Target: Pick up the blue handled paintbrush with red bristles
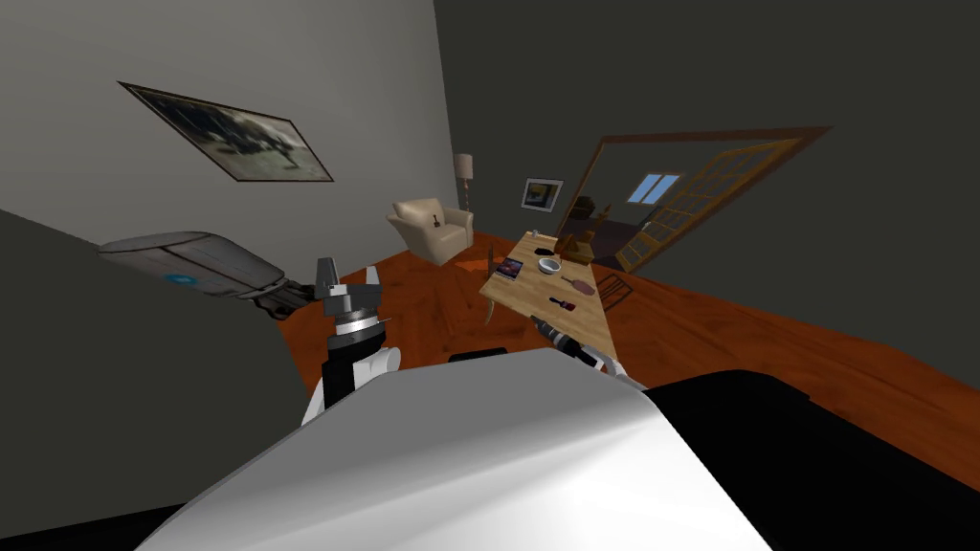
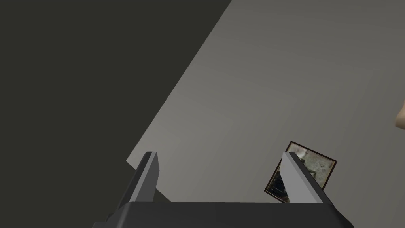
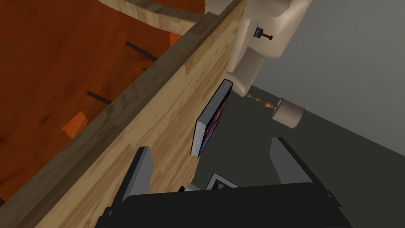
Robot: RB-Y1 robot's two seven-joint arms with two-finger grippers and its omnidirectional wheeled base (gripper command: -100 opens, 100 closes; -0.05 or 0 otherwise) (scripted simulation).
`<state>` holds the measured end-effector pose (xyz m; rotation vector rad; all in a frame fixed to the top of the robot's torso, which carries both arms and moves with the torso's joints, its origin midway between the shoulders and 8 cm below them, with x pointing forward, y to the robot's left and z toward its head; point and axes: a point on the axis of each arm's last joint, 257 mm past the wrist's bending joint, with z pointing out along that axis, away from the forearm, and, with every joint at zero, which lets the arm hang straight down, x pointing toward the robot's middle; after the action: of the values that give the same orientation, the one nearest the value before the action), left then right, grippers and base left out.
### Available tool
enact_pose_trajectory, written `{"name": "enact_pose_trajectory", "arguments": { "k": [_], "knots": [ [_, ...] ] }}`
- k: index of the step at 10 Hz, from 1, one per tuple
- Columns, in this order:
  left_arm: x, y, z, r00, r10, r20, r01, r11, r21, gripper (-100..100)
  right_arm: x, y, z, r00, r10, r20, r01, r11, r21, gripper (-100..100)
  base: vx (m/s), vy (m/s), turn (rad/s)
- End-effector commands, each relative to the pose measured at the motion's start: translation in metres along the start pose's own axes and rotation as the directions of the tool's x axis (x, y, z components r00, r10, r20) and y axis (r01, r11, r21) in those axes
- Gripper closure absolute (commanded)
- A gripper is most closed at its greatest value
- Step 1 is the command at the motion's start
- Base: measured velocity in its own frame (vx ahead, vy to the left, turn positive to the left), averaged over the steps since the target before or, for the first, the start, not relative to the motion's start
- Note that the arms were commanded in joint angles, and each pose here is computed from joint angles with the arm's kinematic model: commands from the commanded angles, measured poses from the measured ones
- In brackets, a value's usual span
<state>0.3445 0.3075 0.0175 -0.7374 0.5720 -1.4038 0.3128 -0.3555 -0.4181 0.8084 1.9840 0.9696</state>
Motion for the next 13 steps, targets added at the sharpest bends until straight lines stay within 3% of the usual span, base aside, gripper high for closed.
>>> {"name": "enact_pose_trajectory", "arguments": {
  "k": [1,4,5,6,7,9,11,12,13],
  "knots": [
    [0.000,0.000,0.000,1.000,0.000,0.000,0.000,1.000,0.000,0,-0.001,-0.026,-0.015,0.997,-0.059,-0.044,0.062,0.996,0.061,-100,0.037,0.069,0.273],
    [0.000,0.000,0.000,1.000,0.000,0.000,0.000,1.000,0.000,0,-0.011,-0.040,-0.023,0.996,-0.075,-0.041,0.079,0.992,0.095,-100,0.018,0.029,0.023],
    [0.000,0.000,0.000,1.000,0.000,0.000,0.000,1.000,0.000,0,-0.014,-0.059,-0.038,0.987,-0.132,-0.088,0.144,0.980,0.138,-100,0.017,0.036,0.305],
    [0.000,0.000,0.000,1.000,0.000,0.000,0.000,1.000,0.000,0,-0.017,-0.068,-0.043,0.987,-0.134,-0.085,0.146,0.976,0.160,-100,0.025,0.035,0.151],
    [0.000,0.000,0.000,1.000,0.000,0.000,0.000,1.000,0.000,0,-0.021,-0.082,-0.056,0.973,-0.188,-0.135,0.212,0.959,0.187,-100,0.037,0.053,0.277],
    [0.000,0.000,0.000,1.000,0.000,0.000,0.000,1.000,0.000,0,-0.027,-0.097,-0.066,0.973,-0.191,-0.131,0.217,0.950,0.225,-100,0.032,0.024,0.034],
    [0.000,0.000,0.000,1.000,0.000,0.000,0.000,1.000,0.000,0,-0.044,-0.133,-0.104,0.930,-0.287,-0.230,0.348,0.888,0.299,-100,0.039,0.037,0.311],
    [0.000,0.000,0.000,1.000,0.000,0.000,0.000,1.000,0.000,0,-0.052,-0.145,-0.116,0.927,-0.291,-0.236,0.358,0.872,0.333,-100,0.042,0.021,0.160],
    [0.000,0.000,0.000,1.000,0.000,0.000,0.000,1.000,0.000,0,-0.061,-0.160,-0.138,0.897,-0.331,-0.292,0.424,0.831,0.360,-100,0.037,0.016,0.222]
  ]
}}
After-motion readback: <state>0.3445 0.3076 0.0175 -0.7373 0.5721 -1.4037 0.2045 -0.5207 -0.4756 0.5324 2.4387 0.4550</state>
